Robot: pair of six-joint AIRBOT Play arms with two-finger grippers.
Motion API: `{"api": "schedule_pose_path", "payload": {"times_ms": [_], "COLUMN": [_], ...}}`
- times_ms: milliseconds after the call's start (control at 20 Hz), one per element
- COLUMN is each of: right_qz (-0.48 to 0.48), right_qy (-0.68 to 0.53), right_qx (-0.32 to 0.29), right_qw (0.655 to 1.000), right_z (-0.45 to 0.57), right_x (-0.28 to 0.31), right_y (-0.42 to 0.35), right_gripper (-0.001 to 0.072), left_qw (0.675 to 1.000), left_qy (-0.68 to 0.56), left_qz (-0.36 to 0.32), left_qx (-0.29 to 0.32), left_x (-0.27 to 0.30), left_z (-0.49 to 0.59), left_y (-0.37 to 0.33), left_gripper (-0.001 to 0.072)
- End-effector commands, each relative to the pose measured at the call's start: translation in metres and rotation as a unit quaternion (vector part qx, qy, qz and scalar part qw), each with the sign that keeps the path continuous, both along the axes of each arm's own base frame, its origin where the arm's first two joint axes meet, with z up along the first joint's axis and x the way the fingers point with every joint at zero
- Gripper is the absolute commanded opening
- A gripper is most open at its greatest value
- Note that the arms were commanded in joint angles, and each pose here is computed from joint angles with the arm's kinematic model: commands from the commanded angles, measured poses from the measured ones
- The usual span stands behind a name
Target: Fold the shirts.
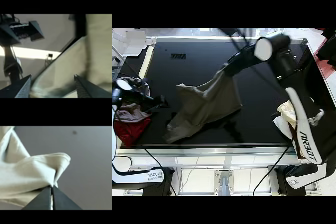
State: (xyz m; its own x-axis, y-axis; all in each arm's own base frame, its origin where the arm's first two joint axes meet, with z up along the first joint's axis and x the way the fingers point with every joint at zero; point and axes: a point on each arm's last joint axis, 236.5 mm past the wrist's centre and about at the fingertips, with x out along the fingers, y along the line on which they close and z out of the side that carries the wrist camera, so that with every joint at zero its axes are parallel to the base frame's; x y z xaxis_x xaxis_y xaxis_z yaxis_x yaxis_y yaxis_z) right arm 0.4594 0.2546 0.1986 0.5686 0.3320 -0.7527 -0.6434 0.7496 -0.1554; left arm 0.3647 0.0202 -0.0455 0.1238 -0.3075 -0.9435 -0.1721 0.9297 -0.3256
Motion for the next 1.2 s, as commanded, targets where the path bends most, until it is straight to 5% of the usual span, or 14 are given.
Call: {"api": "schedule_pose_path", "payload": {"times_ms": [0,300,350,450,500,700,1000,1150], "right_qz": [-0.087,-0.183,-0.204,-0.239,-0.261,-0.338,-0.375,-0.412], "right_qy": [0.030,0.151,0.163,0.169,0.173,0.178,-0.074,-0.101], "right_qx": [-0.019,-0.040,-0.037,-0.037,-0.040,-0.034,0.136,0.138], "right_qw": [0.996,0.971,0.965,0.956,0.949,0.923,0.914,0.895], "right_z": [-0.005,-0.063,-0.067,-0.069,-0.067,-0.043,0.132,0.163], "right_x": [0.011,-0.003,-0.003,0.000,-0.001,-0.021,-0.055,-0.112], "right_y": [-0.071,-0.132,-0.142,-0.166,-0.182,-0.251,-0.299,-0.324], "right_gripper": [0.0012,0.0014,0.0058,0.0308,0.0327,0.0327,0.0347,0.0408], "left_qw": [0.998,0.993,0.992,0.991,0.991,0.992,0.961,0.965], "left_qy": [0.012,0.016,0.016,0.014,0.008,-0.073,-0.142,-0.145], "left_qz": [-0.058,-0.117,-0.124,-0.132,-0.131,-0.107,-0.238,-0.216], "left_qx": [-0.001,-0.001,-0.001,-0.011,-0.019,-0.012,-0.003,-0.032], "left_x": [-0.003,-0.006,-0.007,-0.007,-0.005,0.035,0.043,0.049], "left_z": [-0.018,-0.025,-0.025,-0.024,-0.022,-0.017,-0.012,-0.016], "left_y": [-0.031,-0.069,-0.074,-0.086,-0.093,-0.095,-0.106,-0.116], "left_gripper": [0.0586,0.0586,0.0587,0.0586,0.0587,0.0586,0.0588,0.0589]}}
